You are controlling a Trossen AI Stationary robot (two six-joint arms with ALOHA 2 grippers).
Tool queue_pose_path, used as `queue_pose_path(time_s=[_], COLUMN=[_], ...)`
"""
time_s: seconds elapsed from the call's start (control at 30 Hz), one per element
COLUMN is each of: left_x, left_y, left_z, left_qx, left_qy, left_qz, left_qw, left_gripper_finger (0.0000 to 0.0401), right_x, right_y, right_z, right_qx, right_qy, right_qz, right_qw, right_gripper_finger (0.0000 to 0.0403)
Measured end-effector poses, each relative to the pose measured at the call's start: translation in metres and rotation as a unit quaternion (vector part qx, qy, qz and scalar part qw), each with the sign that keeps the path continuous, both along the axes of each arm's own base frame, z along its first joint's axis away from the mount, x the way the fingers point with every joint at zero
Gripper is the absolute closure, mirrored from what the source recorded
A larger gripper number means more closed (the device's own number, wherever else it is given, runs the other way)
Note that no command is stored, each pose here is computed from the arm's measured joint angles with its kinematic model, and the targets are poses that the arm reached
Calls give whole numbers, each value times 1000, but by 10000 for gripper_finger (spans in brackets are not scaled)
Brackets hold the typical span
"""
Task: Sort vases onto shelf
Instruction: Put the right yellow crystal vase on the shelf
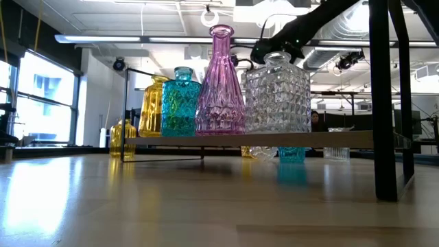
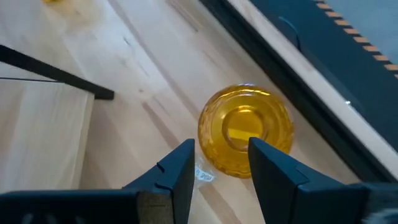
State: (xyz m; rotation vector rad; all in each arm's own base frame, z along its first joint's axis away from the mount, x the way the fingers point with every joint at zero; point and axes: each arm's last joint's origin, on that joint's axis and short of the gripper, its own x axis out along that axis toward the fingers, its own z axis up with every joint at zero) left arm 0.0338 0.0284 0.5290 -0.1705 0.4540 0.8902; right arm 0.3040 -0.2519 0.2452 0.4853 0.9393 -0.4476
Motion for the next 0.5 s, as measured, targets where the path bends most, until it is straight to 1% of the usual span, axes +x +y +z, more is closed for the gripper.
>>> queue_pose_path(time_s=[0.07, 0.23, 0.5], left_x=[4, 15, 26], left_y=[2, 7, 11], left_z=[0, -1, -2], left_qx=[-2, -8, -13], left_qy=[5, 18, 31], left_qz=[0, 0, 0], left_qw=[1000, 1000, 999], left_gripper_finger=[401, 401, 401], right_x=[0, 3, 9], right_y=[-3, -5, -8], right_z=[-5, -15, -24], right_qx=[9, 13, 23], right_qy=[-1, 7, -6], right_qz=[9, 23, 37], right_qw=[1000, 1000, 999], right_gripper_finger=[269, 269, 269])
